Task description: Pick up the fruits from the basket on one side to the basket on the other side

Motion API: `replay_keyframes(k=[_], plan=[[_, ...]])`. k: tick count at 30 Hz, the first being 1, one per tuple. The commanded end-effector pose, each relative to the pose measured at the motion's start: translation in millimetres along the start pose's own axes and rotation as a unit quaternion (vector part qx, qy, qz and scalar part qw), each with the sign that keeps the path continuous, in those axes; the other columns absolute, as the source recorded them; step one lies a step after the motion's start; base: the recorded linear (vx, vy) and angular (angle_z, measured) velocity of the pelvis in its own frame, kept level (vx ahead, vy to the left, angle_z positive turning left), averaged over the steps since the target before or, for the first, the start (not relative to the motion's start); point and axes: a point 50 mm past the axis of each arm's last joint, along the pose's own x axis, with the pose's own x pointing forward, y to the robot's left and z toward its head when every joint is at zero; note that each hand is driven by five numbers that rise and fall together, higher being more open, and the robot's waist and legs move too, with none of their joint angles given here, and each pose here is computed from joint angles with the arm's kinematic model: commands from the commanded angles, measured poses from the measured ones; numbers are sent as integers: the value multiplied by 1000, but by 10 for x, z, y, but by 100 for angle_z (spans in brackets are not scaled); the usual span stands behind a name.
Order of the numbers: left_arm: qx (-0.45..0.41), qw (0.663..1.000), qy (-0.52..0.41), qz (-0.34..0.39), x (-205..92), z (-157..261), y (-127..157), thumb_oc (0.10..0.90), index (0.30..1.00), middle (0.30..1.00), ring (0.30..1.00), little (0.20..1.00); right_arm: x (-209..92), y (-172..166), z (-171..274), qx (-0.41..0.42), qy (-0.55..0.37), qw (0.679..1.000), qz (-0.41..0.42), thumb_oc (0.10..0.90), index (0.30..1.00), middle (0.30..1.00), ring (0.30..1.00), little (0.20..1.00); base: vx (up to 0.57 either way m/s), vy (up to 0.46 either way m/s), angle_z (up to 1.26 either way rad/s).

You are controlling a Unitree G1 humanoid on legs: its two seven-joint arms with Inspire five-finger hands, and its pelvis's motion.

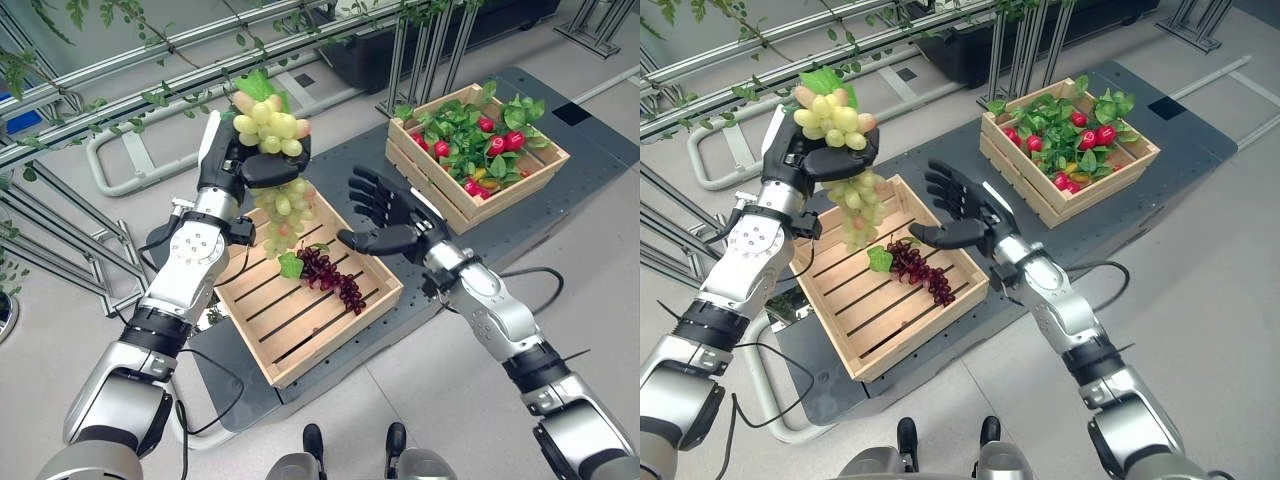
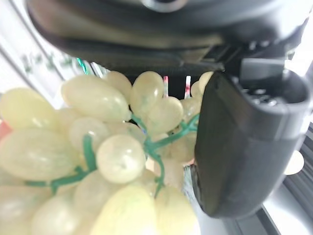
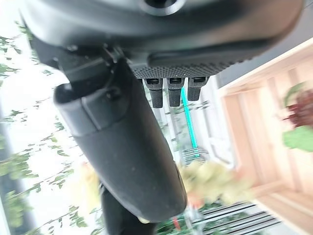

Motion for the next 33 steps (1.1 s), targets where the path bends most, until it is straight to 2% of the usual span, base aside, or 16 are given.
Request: replay_keyframes(k=[1, 7, 13, 18, 27, 30, 31, 33], plan=[[-49, 993, -107, -22, 310, 539, -157, 400, 300, 300, 300, 300, 225, 217, 80, 39, -37, 998, 13, 800, 900, 900, 900, 900, 18, -39, -4], [-70, 989, -98, -81, 426, 601, -456, 400, 300, 300, 300, 300, 435, 343, 224, 33, -47, 998, 6, 800, 900, 900, 900, 900, 8, -17, 0], [-87, 985, -99, -111, 485, 653, -642, 400, 300, 300, 300, 300, 568, 429, 216, 65, -23, 998, 13, 800, 900, 900, 900, 900, 4, -3, -1], [-110, 980, -108, -128, 502, 731, -760, 400, 300, 300, 300, 300, 602, 503, 149, 84, -6, 996, 16, 800, 900, 900, 900, 900, 11, -10, -3], [-123, 972, -100, -174, 483, 735, -958, 400, 300, 300, 300, 300, 666, 619, 242, 135, -31, 990, 13, 800, 900, 900, 900, 900, 2, -5, -1], [-153, 964, -98, -196, 449, 702, -1006, 400, 300, 300, 300, 300, 674, 626, 257, 163, -40, 986, 18, 800, 900, 900, 900, 900, 0, 0, 0], [-150, 964, -95, -197, 444, 691, -1022, 400, 300, 300, 300, 300, 674, 610, 266, 172, -49, 984, 11, 400, 300, 300, 300, 300, 0, 0, 0], [-147, 965, -91, -196, 445, 677, -1028, 400, 300, 300, 300, 300, 673, 591, 277, 181, -57, 982, 4, 400, 300, 300, 300, 300, 0, 0, 0]])
